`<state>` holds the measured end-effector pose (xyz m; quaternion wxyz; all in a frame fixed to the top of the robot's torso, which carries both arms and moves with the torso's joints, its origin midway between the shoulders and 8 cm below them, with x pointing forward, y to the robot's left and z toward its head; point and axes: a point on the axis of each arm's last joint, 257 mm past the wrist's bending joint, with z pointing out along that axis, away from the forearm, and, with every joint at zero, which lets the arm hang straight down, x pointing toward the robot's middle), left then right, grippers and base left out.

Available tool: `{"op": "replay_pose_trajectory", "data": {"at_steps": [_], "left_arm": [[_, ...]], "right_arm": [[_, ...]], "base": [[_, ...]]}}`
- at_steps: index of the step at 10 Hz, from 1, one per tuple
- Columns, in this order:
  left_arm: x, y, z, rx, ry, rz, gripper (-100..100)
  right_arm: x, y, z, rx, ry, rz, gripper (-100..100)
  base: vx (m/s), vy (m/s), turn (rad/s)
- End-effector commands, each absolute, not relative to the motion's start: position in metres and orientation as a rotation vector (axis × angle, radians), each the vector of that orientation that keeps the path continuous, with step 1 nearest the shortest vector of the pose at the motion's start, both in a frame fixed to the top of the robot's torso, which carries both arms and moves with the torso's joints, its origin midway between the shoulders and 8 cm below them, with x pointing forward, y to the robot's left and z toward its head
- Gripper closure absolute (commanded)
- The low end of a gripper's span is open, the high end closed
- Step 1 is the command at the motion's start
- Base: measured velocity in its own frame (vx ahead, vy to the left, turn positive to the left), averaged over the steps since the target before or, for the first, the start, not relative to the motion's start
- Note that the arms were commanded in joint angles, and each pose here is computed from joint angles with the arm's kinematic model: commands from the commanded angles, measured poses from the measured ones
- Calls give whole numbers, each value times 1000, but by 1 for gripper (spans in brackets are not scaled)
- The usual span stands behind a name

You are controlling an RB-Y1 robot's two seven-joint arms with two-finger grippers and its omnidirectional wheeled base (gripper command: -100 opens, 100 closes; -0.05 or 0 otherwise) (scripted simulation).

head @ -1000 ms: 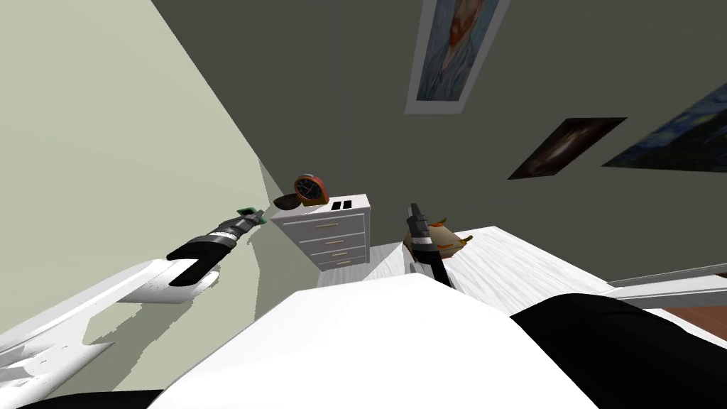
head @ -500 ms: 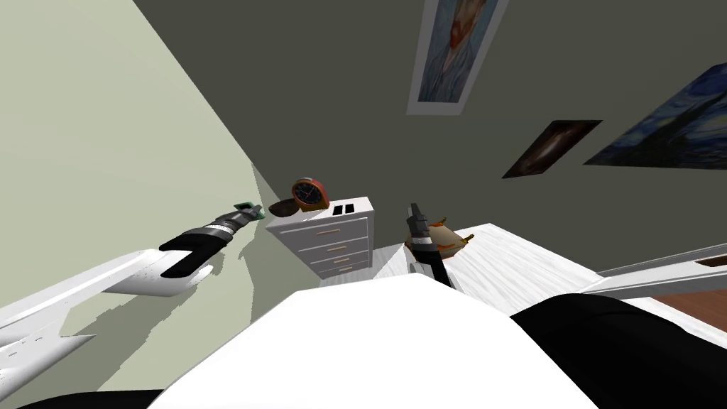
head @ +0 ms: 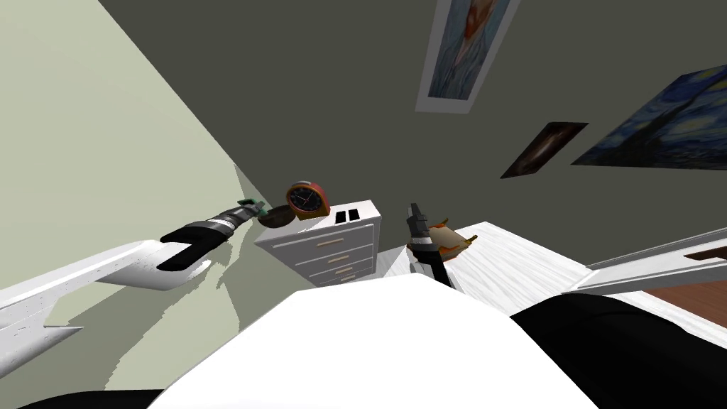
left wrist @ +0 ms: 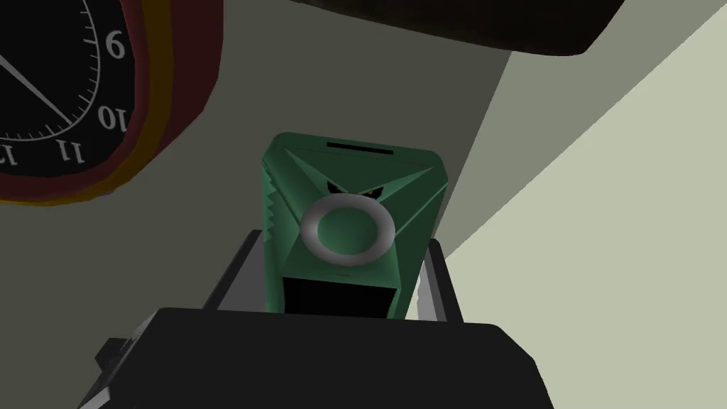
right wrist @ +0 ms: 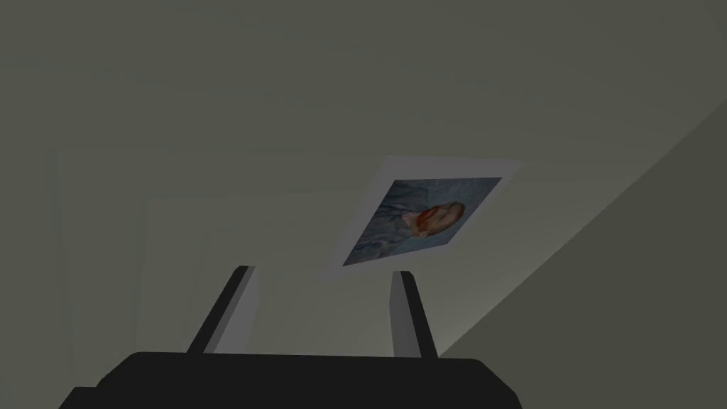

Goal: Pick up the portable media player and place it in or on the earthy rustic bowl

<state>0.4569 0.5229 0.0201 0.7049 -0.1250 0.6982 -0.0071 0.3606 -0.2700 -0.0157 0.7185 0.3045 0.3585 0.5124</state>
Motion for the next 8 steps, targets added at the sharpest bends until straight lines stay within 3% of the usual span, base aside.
{"op": "replay_pose_trajectory", "data": {"at_steps": [1, 2, 3, 7, 8], "left_arm": [[460, 518, 24, -279, 1561, -35, 100], [459, 519, 23, -277, 1559, -27, 100], [459, 518, 25, -276, 1557, -29, -100], [459, 518, 25, -275, 1557, -29, -100], [459, 518, 25, -275, 1557, -29, 0]], "right_arm": [[361, -270, -16, 673, 793, 1133, 0], [361, -270, -16, 673, 793, 1133, 0], [361, -270, -16, 673, 793, 1133, 0], [361, -270, -16, 673, 792, 1134, 0], [361, -270, -16, 673, 792, 1134, 0]], "base": [[164, 116, -93], [82, 54, -35], [15, 11, -3], [2, 1, 0], [0, 0, 0]]}}
